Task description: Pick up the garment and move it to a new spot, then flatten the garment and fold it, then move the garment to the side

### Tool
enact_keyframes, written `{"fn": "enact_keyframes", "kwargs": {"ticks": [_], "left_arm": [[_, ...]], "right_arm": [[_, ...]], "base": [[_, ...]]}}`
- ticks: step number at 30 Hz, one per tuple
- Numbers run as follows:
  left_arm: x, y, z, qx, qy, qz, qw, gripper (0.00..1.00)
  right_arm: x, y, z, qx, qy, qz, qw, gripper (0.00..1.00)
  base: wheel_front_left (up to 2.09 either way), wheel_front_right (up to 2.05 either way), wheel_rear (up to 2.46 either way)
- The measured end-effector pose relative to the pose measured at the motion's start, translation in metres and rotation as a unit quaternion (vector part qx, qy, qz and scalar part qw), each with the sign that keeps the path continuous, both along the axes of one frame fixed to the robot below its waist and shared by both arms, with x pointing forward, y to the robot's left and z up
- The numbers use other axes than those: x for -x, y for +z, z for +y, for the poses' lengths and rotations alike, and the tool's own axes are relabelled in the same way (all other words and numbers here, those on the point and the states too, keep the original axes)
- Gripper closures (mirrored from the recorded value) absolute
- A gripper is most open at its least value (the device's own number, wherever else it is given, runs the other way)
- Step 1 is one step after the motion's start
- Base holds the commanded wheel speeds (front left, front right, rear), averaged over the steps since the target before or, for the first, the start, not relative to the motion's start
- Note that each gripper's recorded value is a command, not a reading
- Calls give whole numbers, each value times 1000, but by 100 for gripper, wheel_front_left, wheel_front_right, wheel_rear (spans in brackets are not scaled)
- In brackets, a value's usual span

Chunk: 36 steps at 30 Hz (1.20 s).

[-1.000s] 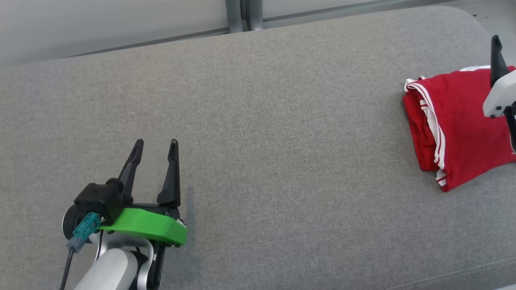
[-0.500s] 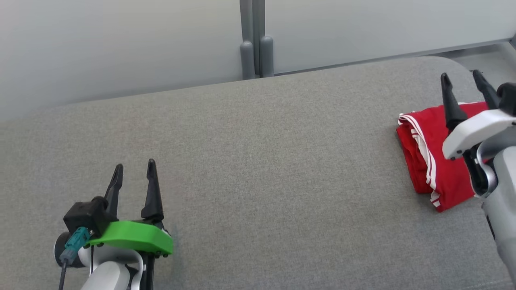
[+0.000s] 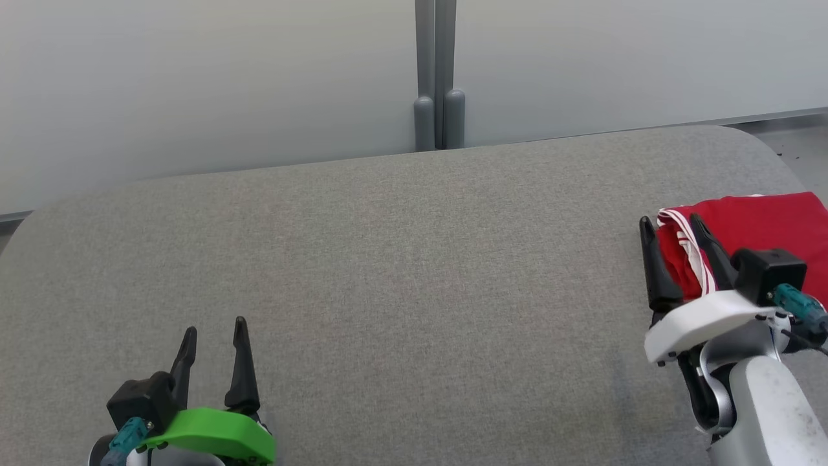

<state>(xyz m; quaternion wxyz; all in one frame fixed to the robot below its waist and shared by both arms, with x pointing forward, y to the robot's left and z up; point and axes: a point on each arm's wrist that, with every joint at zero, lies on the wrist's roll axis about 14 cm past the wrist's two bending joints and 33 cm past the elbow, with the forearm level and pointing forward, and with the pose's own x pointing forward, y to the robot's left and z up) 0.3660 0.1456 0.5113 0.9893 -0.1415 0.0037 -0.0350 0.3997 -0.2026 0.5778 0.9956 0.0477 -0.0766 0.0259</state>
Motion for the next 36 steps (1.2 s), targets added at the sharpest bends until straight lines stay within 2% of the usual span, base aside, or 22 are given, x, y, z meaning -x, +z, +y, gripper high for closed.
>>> {"fn": "enact_keyframes", "kwargs": {"ticks": [14,36], "left_arm": [[14,-12,3,-16,-1,9,1000,0],[23,-7,6,-25,-6,-4,1000,0]], "right_arm": [[37,-32,29,-17,22,34,999,0],[46,-40,39,-43,36,31,998,0]], "base": [[0,0,0],[0,0,0]]}}
